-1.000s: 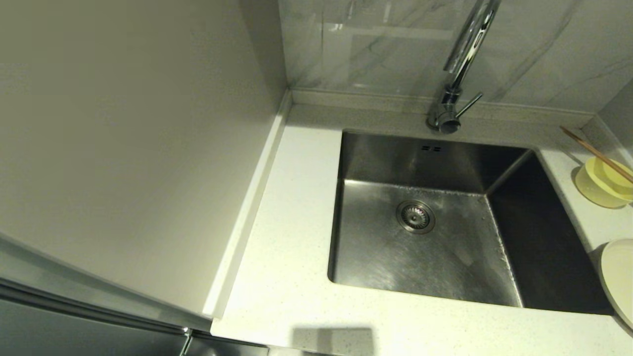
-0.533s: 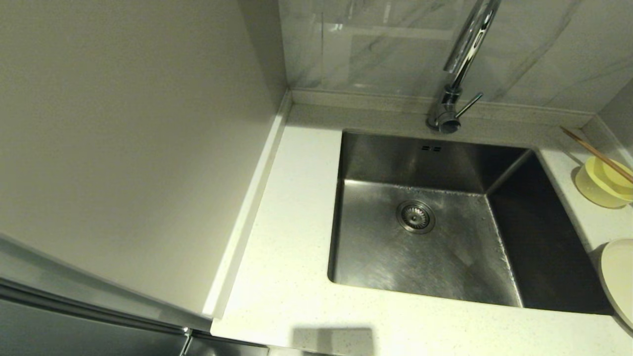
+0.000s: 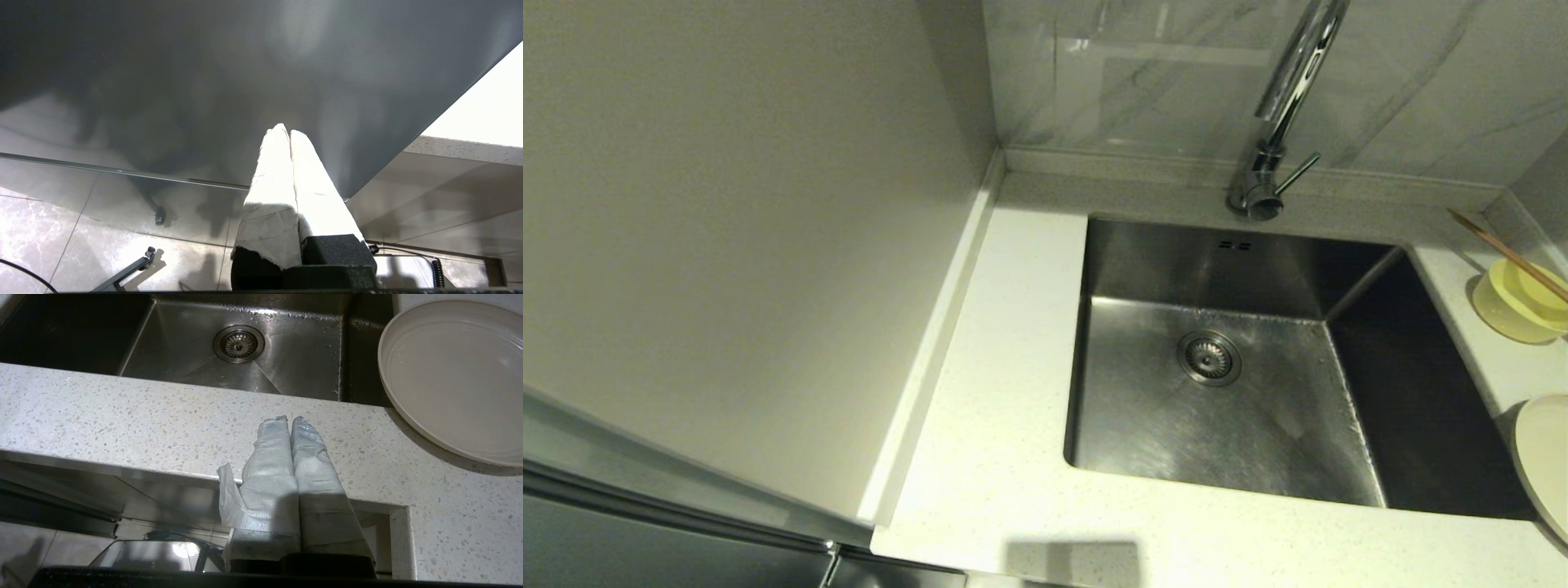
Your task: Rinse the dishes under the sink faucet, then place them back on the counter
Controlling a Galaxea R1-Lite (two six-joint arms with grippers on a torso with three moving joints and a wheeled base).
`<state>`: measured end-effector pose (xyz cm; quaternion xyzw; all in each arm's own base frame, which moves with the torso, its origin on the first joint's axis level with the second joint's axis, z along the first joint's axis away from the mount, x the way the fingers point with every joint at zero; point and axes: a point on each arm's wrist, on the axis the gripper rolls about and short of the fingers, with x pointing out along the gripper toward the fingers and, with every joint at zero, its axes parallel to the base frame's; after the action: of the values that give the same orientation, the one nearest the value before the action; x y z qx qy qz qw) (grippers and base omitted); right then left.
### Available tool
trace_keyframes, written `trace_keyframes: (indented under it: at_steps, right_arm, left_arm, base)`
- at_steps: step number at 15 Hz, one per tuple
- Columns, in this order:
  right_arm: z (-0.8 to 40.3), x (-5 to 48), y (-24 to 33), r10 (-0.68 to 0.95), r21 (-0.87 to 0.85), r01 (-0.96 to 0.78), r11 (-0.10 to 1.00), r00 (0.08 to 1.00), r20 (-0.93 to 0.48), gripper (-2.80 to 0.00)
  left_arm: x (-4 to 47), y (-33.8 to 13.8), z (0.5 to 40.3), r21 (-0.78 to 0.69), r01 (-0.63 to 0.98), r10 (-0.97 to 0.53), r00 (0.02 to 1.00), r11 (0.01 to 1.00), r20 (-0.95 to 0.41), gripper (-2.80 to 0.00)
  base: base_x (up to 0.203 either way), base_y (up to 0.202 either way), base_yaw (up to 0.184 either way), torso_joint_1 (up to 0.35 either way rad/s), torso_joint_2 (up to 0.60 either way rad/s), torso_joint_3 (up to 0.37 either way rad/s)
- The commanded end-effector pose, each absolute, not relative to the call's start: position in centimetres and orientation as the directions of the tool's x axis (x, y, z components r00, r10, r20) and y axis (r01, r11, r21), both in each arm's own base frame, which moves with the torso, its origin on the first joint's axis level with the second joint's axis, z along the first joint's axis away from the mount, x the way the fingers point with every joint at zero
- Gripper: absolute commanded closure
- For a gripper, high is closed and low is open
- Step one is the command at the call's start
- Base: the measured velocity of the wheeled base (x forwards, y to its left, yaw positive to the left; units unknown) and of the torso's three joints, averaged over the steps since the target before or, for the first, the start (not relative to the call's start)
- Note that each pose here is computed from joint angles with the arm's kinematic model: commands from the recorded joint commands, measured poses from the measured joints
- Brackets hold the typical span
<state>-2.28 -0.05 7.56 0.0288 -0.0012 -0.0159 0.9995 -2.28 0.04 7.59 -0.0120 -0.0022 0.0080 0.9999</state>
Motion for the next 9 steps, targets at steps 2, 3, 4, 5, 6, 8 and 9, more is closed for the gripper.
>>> trace_keyframes:
  at_steps: [2, 3, 4, 5, 6, 8, 9]
  right_arm:
    - [7.57, -2.27, -0.05, -0.032, 0.058, 0.032, 0.998, 0.999, 0.0, 0.0]
    - [7.57, -2.27, -0.06, -0.031, 0.058, 0.031, 0.998, 1.0, 0.0, 0.0]
    - [7.57, -2.27, -0.05, -0.032, 0.058, 0.032, 0.998, 0.999, 0.0, 0.0]
    - [7.57, -2.27, -0.05, -0.032, 0.058, 0.032, 0.998, 0.999, 0.0, 0.0]
    - [7.57, -2.27, -0.05, -0.032, 0.058, 0.032, 0.998, 0.999, 0.0, 0.0]
    - [7.57, -2.27, -0.05, -0.032, 0.058, 0.032, 0.998, 0.999, 0.0, 0.0]
    - [7.57, -2.27, -0.05, -0.032, 0.058, 0.032, 0.998, 0.999, 0.0, 0.0]
  left_arm:
    - [-2.29, 0.04, 7.59, -0.025, -0.017, 0.017, 1.0, 1.0, 0.006, 0.0]
    - [-2.29, 0.04, 7.59, -0.025, -0.017, 0.017, 1.0, 1.0, 0.006, 0.0]
    - [-2.29, 0.04, 7.59, -0.025, -0.017, 0.017, 1.0, 1.0, 0.006, 0.0]
    - [-2.29, 0.04, 7.59, -0.025, -0.017, 0.017, 1.0, 1.0, 0.006, 0.0]
    - [-2.29, 0.04, 7.59, -0.025, -0.017, 0.017, 1.0, 1.0, 0.006, 0.0]
    - [-2.29, 0.04, 7.59, -0.025, -0.017, 0.017, 1.0, 1.0, 0.006, 0.0]
    - [-2.29, 0.04, 7.59, -0.025, -0.017, 0.017, 1.0, 1.0, 0.006, 0.0]
  base:
    - [0.0, 0.0, 0.0, 0.0, 0.0, 0.0]
    - [0.0, 0.0, 0.0, 0.0, 0.0, 0.0]
    - [0.0, 0.0, 0.0, 0.0, 0.0, 0.0]
    - [0.0, 0.0, 0.0, 0.0, 0.0, 0.0]
    - [0.0, 0.0, 0.0, 0.0, 0.0, 0.0]
    - [0.0, 0.0, 0.0, 0.0, 0.0, 0.0]
    - [0.0, 0.0, 0.0, 0.0, 0.0, 0.0]
